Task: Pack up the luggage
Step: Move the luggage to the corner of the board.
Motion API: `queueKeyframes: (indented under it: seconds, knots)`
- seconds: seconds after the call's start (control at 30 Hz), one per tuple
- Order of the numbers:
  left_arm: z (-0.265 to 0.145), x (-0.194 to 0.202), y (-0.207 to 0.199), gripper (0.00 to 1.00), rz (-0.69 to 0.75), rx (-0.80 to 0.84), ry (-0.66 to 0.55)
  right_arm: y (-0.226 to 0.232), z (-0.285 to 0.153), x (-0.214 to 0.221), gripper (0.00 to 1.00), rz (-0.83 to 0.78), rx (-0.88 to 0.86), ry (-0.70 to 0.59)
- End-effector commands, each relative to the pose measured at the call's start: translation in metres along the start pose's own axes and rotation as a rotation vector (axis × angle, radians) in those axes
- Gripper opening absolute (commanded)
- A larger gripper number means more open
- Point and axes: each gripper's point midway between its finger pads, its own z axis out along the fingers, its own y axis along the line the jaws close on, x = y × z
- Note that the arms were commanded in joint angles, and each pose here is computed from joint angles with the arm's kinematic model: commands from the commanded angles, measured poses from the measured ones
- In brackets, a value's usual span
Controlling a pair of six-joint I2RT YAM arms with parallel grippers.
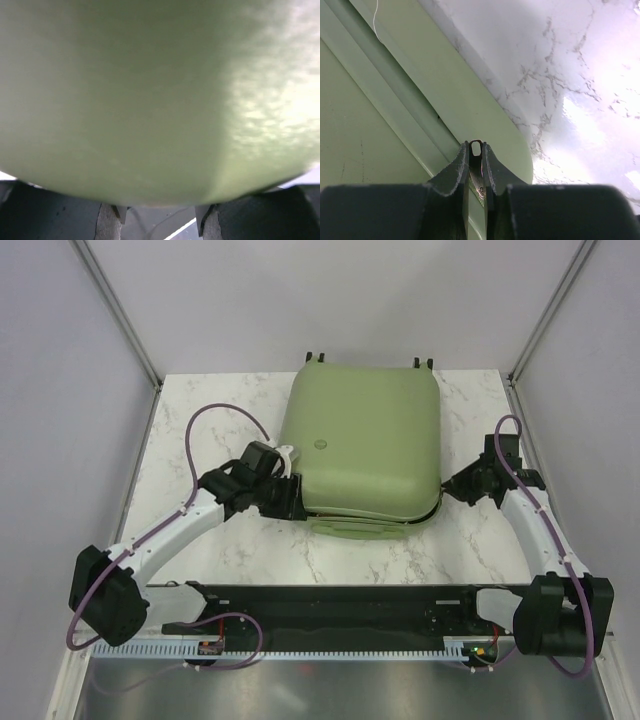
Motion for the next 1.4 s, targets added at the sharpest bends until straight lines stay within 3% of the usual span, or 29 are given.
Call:
queueKeyframes:
  seconds: [0.0,0.43,0.73,0.87,1.2,1.37]
  knots:
    - [0.006,-0.051,-0.021,0.54,0.09,0.064,-0.136,-0.037,-0.018,0.036,0.0,-0.059,0.135,0.157]
    - [0.033,-0.103,-0.044,0.55,0.147,0.124,-0.184,-0.023,-0.002,0.024,0.0,-0.04,0.108,0.126]
    - [0.047,-0.158,-0.057,0.55,0.205,0.119,-0.281,-0.006,0.009,0.003,0.0,-0.022,0.09,0.061]
    - [0.042,-0.146,-0.061,0.56,0.233,0.159,-0.261,-0.018,0.0,0.009,0.0,-0.019,0.112,0.053]
    - [0.035,-0.072,-0.045,0.57,0.217,0.223,-0.179,-0.049,-0.027,0.034,0.0,0.053,0.13,0.049]
    - [0.039,-0.061,-0.048,0.57,0.192,0.264,-0.17,-0.054,-0.031,0.04,0.0,0.042,0.138,0.068]
